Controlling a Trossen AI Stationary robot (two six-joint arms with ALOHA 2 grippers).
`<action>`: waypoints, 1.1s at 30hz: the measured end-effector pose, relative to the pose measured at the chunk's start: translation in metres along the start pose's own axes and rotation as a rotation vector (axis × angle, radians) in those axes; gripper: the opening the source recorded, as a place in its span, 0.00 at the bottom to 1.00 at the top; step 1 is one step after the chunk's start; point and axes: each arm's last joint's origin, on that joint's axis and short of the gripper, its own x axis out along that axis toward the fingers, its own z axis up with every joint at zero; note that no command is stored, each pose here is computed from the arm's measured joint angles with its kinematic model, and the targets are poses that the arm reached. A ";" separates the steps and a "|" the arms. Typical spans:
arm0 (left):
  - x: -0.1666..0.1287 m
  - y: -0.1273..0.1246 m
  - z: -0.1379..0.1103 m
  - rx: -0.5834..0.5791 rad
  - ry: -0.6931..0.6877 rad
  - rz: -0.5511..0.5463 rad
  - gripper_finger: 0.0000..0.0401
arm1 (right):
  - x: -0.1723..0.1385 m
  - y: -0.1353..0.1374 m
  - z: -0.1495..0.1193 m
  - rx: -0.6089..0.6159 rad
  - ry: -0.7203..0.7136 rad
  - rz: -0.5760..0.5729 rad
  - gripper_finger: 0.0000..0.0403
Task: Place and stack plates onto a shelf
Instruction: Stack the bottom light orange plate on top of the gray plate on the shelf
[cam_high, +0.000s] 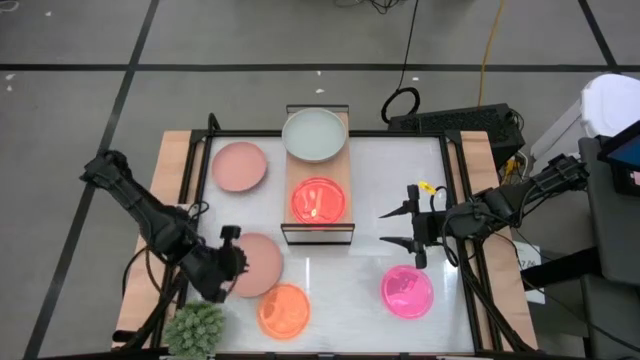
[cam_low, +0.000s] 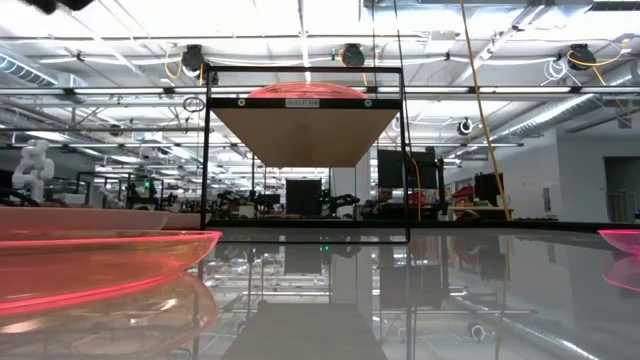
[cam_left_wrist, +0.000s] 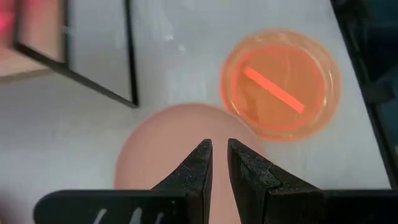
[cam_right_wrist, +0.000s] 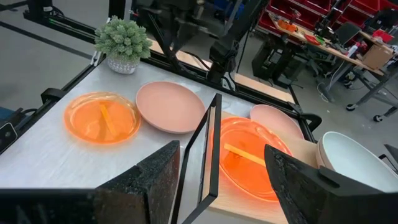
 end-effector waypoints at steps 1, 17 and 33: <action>0.003 -0.004 0.000 0.014 0.010 -0.003 0.14 | 0.000 0.000 0.000 0.000 0.000 0.000 0.53; 0.052 -0.055 -0.008 0.065 0.099 -0.029 0.15 | 0.000 0.000 0.000 0.000 0.000 0.000 0.53; 0.098 -0.068 -0.017 0.046 0.281 -0.032 0.34 | 0.000 0.000 0.000 -0.004 0.002 0.000 0.53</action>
